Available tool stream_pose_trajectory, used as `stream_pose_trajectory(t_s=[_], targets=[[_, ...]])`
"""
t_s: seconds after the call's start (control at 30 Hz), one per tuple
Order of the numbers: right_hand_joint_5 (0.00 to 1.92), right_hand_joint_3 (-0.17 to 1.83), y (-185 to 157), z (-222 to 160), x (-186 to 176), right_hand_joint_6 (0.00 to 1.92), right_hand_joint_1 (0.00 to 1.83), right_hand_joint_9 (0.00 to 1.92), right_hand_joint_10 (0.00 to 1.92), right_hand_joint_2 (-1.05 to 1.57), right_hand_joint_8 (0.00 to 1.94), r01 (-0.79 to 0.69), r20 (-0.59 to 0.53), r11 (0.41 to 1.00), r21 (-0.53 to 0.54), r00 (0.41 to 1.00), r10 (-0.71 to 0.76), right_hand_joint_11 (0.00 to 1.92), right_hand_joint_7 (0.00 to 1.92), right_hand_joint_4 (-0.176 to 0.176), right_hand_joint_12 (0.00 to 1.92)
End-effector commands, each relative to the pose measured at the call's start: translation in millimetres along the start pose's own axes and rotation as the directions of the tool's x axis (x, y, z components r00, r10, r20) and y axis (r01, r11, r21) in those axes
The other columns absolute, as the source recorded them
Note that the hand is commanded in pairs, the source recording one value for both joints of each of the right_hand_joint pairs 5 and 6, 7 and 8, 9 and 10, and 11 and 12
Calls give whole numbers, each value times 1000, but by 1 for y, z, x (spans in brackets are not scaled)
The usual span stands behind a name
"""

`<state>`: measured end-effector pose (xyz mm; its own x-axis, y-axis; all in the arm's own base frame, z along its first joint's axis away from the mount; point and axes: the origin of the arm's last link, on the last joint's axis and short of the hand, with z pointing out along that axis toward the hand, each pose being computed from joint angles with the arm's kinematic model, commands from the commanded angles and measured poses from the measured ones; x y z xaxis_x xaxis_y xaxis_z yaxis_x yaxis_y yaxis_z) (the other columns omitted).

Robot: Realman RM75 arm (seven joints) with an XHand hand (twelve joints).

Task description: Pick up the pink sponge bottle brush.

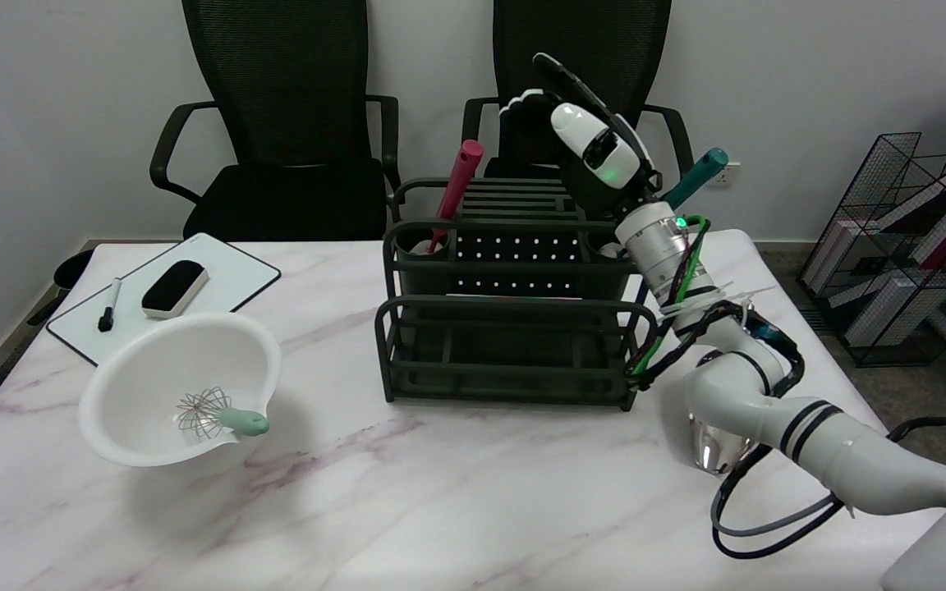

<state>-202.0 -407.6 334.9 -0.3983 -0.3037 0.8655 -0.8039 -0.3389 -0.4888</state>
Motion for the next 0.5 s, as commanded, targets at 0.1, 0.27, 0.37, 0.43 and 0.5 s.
stream_pose_trajectory(t_s=[0.1, 0.27, 0.37, 0.43, 0.5], targets=[[477, 1141, 28, 28, -11, 477, 1185, 709, 709, 373, 838, -48, -3, 998, -37, 999, 48, 621, 838, 0, 621], [399, 1241, 33, 28, -23, 399, 1204, 594, 594, 306, 749, -48, 30, 998, -41, 998, 49, 497, 749, 0, 497], [402, 1390, 32, 28, -29, 402, 1218, 518, 518, 102, 578, -28, 66, 999, -28, 997, 30, 445, 578, 0, 445], [394, 1354, 31, 28, -32, 394, 1210, 500, 500, -196, 468, -14, 87, 1000, -23, 996, 16, 428, 468, 0, 428], [354, 1262, 31, 28, -35, 354, 1197, 488, 488, -358, 462, -4, 105, 1000, -17, 994, 6, 416, 462, 0, 416]])
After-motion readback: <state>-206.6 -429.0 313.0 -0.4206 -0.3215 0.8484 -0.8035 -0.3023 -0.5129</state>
